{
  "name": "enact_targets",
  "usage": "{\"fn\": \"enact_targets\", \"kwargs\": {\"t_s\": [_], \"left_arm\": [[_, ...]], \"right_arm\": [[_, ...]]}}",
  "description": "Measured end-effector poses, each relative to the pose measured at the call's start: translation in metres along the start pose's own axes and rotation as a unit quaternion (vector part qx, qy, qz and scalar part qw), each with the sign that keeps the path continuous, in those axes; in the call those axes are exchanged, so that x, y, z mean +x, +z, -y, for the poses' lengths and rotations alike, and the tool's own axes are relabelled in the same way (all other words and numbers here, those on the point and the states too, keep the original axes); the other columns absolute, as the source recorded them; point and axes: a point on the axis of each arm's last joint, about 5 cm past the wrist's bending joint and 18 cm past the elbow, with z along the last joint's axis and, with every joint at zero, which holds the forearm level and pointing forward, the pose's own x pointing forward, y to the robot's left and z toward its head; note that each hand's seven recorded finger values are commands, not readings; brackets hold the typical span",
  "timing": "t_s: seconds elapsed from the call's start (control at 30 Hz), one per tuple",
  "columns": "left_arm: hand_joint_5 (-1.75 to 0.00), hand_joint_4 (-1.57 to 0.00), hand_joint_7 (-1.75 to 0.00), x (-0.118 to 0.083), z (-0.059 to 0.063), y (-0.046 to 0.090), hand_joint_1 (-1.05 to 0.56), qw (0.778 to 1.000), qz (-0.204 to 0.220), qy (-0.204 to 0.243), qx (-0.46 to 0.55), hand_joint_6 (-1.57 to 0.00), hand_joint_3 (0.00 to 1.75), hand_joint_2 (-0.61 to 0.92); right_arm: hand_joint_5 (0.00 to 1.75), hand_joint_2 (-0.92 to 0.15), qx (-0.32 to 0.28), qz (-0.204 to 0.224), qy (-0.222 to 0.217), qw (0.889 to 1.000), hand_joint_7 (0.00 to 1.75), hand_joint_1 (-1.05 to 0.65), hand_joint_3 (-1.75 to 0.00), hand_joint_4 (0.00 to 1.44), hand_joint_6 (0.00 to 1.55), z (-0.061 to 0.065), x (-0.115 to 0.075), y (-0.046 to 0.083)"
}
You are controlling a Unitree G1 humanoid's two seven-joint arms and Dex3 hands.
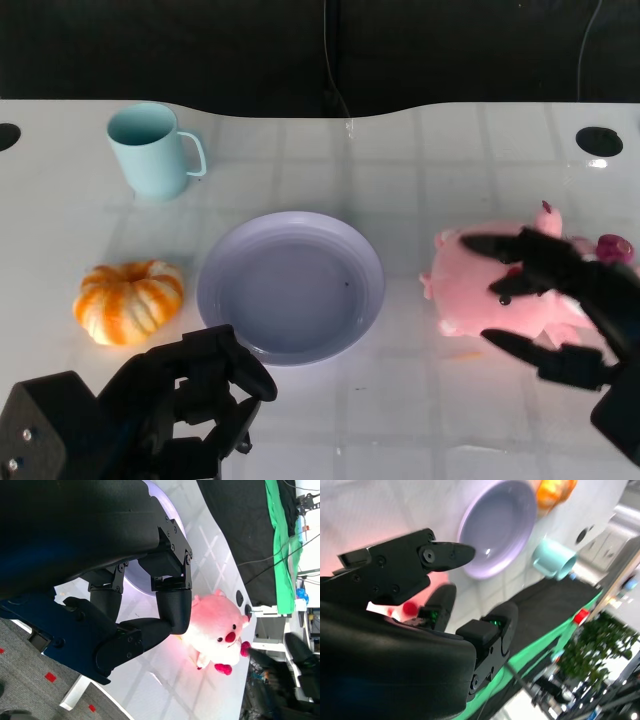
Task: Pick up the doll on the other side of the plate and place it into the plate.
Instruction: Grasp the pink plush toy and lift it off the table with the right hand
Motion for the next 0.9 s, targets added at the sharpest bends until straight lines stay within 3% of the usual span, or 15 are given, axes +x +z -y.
{"fn": "enact_targets", "kwargs": {"t_s": [0.2, 0.43, 0.67, 0.9], "left_arm": [[-1.74, -0.60, -1.34, -0.001, 0.001, 0.001, -0.32, 1.000, 0.002, 0.000, 0.001, -0.69, 0.95, 0.64], [-1.74, -0.61, -1.34, -0.003, 0.002, 0.002, -0.32, 1.000, -0.001, -0.001, 0.000, -0.70, 0.96, 0.63], [-1.74, -0.61, -1.34, -0.003, 0.003, 0.003, -0.32, 1.000, -0.003, -0.003, 0.000, -0.70, 0.98, 0.62], [-1.73, -0.61, -1.33, -0.003, 0.003, 0.003, -0.32, 1.000, -0.004, -0.003, 0.002, -0.70, 0.98, 0.62]], "right_arm": [[0.51, -0.92, -0.115, -0.053, -0.008, 0.992, 0.05, -0.59, -0.03, 0.00, 0.02, 0.019, 0.006, 0.012], [0.34, -0.88, -0.242, -0.099, 0.008, 0.965, 0.05, -0.63, 0.00, 0.00, 0.04, 0.030, 0.018, 0.022], [0.36, -0.87, -0.339, -0.142, 0.059, 0.928, 0.07, -0.69, -0.01, 0.00, 0.09, 0.029, 0.036, 0.021], [0.35, -0.86, -0.368, -0.186, 0.099, 0.906, 0.06, -0.68, 0.00, 0.00, 0.11, 0.025, 0.048, 0.013]]}}
